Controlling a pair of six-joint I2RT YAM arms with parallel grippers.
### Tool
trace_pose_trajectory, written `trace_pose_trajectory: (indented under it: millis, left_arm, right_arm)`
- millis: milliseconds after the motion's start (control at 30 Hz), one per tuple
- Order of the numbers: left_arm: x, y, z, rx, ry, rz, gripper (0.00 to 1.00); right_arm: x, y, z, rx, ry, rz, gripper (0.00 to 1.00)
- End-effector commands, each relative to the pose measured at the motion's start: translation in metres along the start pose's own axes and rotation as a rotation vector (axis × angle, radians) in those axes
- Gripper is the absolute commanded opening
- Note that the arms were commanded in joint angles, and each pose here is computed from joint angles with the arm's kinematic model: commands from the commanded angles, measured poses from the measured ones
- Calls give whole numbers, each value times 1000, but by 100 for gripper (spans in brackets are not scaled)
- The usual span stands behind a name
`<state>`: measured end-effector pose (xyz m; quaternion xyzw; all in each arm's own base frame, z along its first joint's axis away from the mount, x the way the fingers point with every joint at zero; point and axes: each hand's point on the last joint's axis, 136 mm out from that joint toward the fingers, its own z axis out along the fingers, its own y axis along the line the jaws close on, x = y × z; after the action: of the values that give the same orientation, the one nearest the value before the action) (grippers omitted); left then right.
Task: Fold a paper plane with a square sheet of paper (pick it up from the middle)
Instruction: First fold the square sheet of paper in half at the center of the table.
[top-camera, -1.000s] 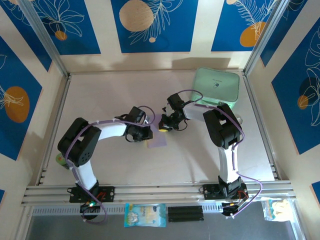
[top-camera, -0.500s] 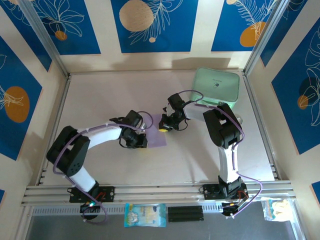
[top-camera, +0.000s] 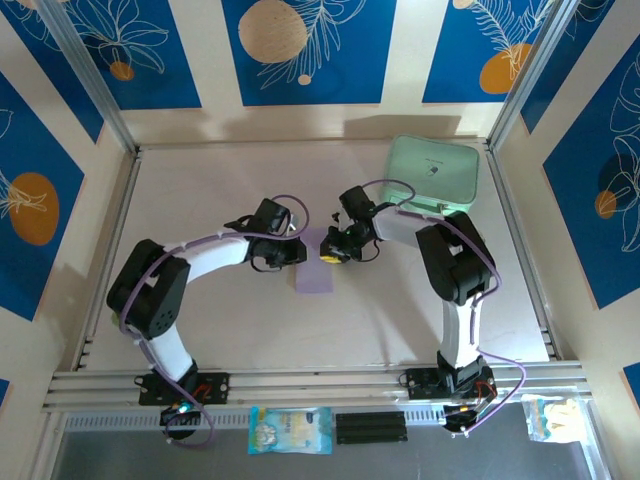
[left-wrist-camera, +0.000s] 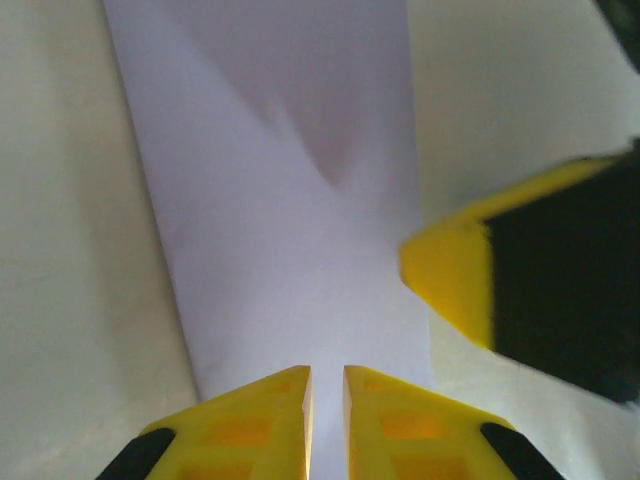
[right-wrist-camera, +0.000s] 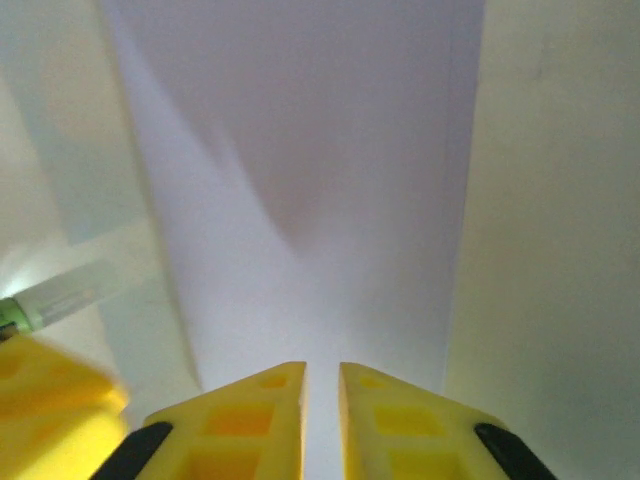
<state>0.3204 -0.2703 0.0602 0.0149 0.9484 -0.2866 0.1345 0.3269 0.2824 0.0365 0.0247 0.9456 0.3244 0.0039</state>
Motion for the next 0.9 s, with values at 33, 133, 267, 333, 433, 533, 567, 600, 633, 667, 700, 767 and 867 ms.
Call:
trace_pose_trajectory:
  millis: [33,133,267,333,433,533,567,600,633,667,700,767,867]
  left_arm:
    - [-18,-7,7,46,-38,-31,17]
    - [-12,-6,14,62,-9,-42,15]
    - [2,-1,18,69,29,-64,11]
    - [10,3,18,71,46,-75,10]
    - [19,6,17,80,59,-93,9]
    - [28,5,15,109,60,-113,8]
    - [30,5,14,122,61,-119,8]
    - [31,3,13,134,58,-121,8]
    - [33,3,11,143,58,-126,8]
    - [35,3,10,149,60,-128,8]
    - [37,3,9,147,61,-128,8]
    - [41,6,8,136,64,-126,8]
    - [44,11,7,112,73,-116,9]
  right_arm:
    - [5,8,-16,-49,-27,32,20]
    - [9,9,-13,-71,1,35,20]
    - [8,11,-2,-75,31,32,15]
    - [3,13,1,-77,28,28,13]
    - [-7,15,6,-74,26,31,11]
    - [-16,18,12,-83,28,30,9]
    - [-18,20,13,-89,27,28,9]
    - [-20,22,14,-95,29,25,9]
    - [-21,23,16,-101,34,24,9]
    - [-23,24,18,-108,37,20,9]
    - [-24,26,20,-114,40,18,9]
    - [-25,26,25,-122,53,19,9]
    - [-25,26,33,-121,67,17,9]
